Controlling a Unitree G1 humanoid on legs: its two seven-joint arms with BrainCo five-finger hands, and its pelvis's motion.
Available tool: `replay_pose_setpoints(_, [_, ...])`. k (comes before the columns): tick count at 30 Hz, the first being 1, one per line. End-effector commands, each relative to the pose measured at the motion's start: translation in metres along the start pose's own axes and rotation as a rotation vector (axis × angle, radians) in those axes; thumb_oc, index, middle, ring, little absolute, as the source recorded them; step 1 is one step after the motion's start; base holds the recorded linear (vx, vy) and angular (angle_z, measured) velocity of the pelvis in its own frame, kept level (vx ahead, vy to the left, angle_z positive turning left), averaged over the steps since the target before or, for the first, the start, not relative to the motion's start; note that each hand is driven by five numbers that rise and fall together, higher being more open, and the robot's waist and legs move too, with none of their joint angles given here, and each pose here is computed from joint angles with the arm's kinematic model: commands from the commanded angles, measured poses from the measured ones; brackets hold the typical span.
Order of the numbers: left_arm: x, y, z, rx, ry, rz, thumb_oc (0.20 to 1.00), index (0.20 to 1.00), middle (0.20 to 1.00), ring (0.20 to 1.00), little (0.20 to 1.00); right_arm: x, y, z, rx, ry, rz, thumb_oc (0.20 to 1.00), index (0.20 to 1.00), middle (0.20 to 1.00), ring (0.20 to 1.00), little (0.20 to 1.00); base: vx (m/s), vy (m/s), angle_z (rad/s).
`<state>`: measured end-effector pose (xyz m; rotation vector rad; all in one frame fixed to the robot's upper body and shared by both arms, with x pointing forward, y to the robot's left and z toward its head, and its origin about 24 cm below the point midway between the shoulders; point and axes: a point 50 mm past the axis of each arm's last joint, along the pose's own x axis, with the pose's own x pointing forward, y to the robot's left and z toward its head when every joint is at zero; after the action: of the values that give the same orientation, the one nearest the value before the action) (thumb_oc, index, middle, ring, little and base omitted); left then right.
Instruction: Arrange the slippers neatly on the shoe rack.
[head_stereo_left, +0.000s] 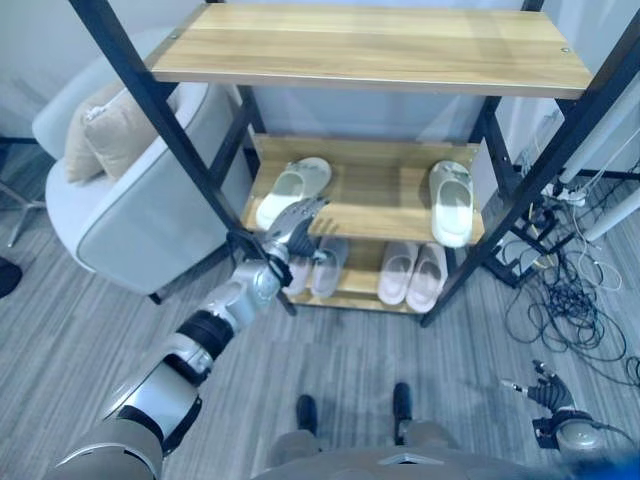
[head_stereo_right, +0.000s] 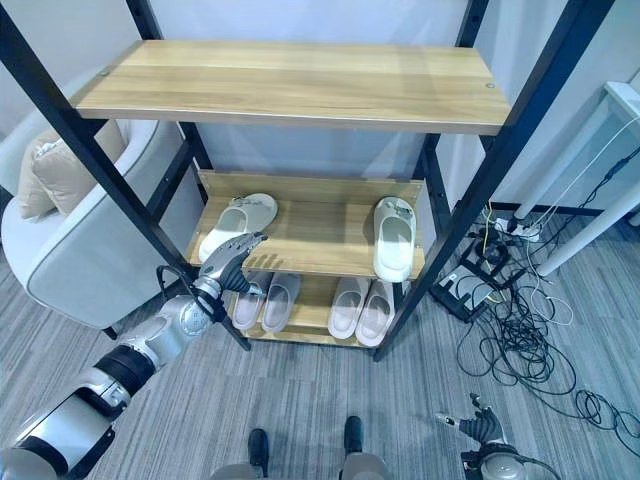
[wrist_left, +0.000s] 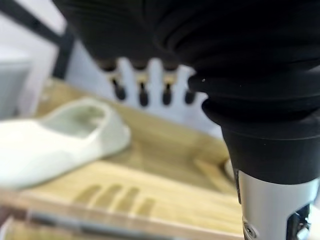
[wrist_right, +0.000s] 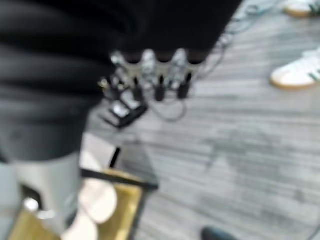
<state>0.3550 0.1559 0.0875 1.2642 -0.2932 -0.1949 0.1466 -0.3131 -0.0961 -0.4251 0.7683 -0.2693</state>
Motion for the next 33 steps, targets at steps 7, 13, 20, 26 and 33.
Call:
replay_pose_setpoints(7, [0.034, 0.123, 0.000, 0.212, -0.055, 0.358, 1.000, 1.000, 1.000, 1.000, 1.000, 0.013, -0.014, 0.039, -0.059, -0.133, -0.018, 1.000, 1.000, 1.000, 1.000, 1.000, -0.06, 0.020, -0.02])
replay_pose_setpoints(13, [0.037, 0.150, 0.002, 0.362, -0.089, 0.383, 1.000, 1.000, 1.000, 1.000, 1.000, 0.013, -0.003, 0.039, -0.123, -0.135, 0.032, 1.000, 1.000, 1.000, 1.000, 1.000, 0.00, 0.006, -0.02])
replay_pose_setpoints(20, [0.041, 0.177, 0.015, 0.454, -0.138, 0.452, 1.000, 1.000, 1.000, 1.000, 1.000, 0.015, 0.004, 0.048, -0.160, -0.173, 0.053, 1.000, 1.000, 1.000, 1.000, 1.000, 0.00, 0.004, 0.01])
replay_pose_setpoints(26, [0.042, 0.195, 0.012, 0.488, -0.095, 0.506, 1.000, 1.000, 1.000, 1.000, 1.000, 0.015, 0.014, 0.056, -0.159, -0.210, 0.078, 1.000, 1.000, 1.000, 1.000, 1.000, 0.00, 0.000, 0.00])
replay_pose_setpoints(33, [0.036, 0.215, 0.006, 0.550, -0.062, 0.536, 1.000, 1.000, 1.000, 1.000, 1.000, 0.011, 0.024, 0.052, -0.142, -0.213, 0.074, 1.000, 1.000, 1.000, 1.000, 1.000, 0.00, 0.051, -0.02])
